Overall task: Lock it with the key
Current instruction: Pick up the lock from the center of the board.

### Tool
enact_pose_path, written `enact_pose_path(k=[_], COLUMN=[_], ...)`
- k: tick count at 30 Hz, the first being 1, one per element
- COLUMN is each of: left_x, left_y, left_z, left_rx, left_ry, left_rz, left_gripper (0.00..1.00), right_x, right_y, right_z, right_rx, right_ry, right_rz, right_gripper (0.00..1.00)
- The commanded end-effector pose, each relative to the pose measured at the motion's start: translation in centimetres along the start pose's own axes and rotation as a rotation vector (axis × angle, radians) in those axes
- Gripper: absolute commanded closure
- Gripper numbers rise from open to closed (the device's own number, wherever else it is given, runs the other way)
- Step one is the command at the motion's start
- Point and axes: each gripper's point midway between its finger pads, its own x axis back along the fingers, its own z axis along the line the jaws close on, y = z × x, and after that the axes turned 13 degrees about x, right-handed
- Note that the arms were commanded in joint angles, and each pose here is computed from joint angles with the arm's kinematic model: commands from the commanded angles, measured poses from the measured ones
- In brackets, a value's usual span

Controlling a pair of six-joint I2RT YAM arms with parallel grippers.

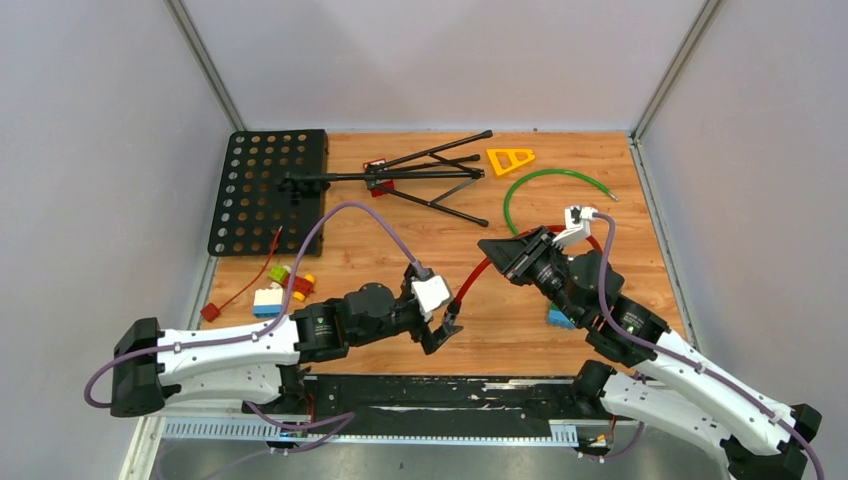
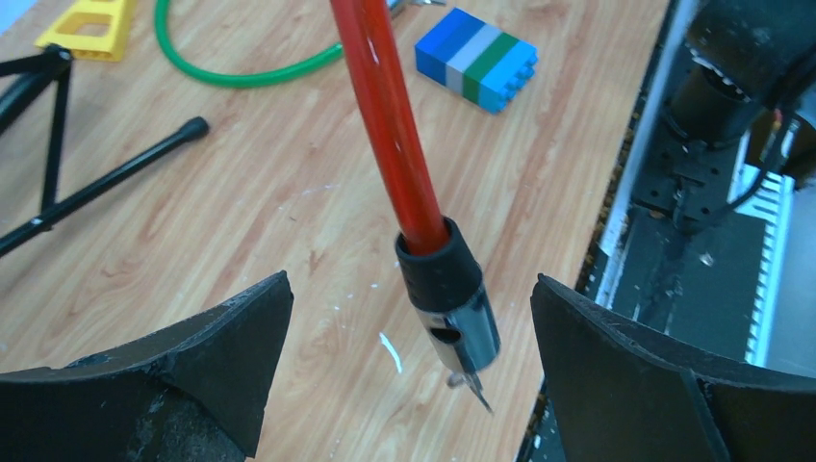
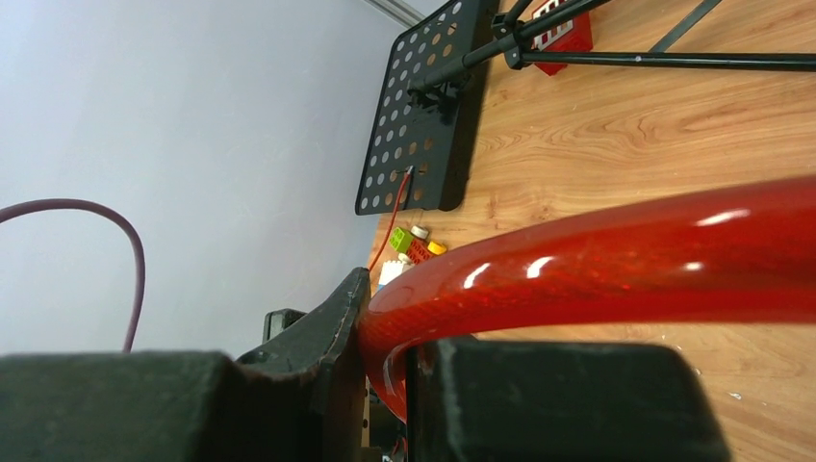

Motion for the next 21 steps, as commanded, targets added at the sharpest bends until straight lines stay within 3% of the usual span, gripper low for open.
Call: enact_pose_path(k=[1,10,21], left_x=[-0.6,-1.9,0.5], left_y=[4.3,2.7,2.7], left_z=[1.0,1.7,4.0], left_rx=[-0.029,-0.073,-0.139], left_ry=[0.078,0.11,0.214], left_rz=[-0.149,-0.099,-0.112], left_gripper=[0.0,0.0,0.0], right_x=[0.1,0.2,0.3], right_y=[2.3,2.3,1.8], right_z=[2.6,2.5,1.8], right_rx=[-0.028,-0.032,-0.026], right_ry=[0.099,0.101,0.085], right_rz=[-0.067,-0.066,-0.046], right_gripper=[1.0,1.0,1.0])
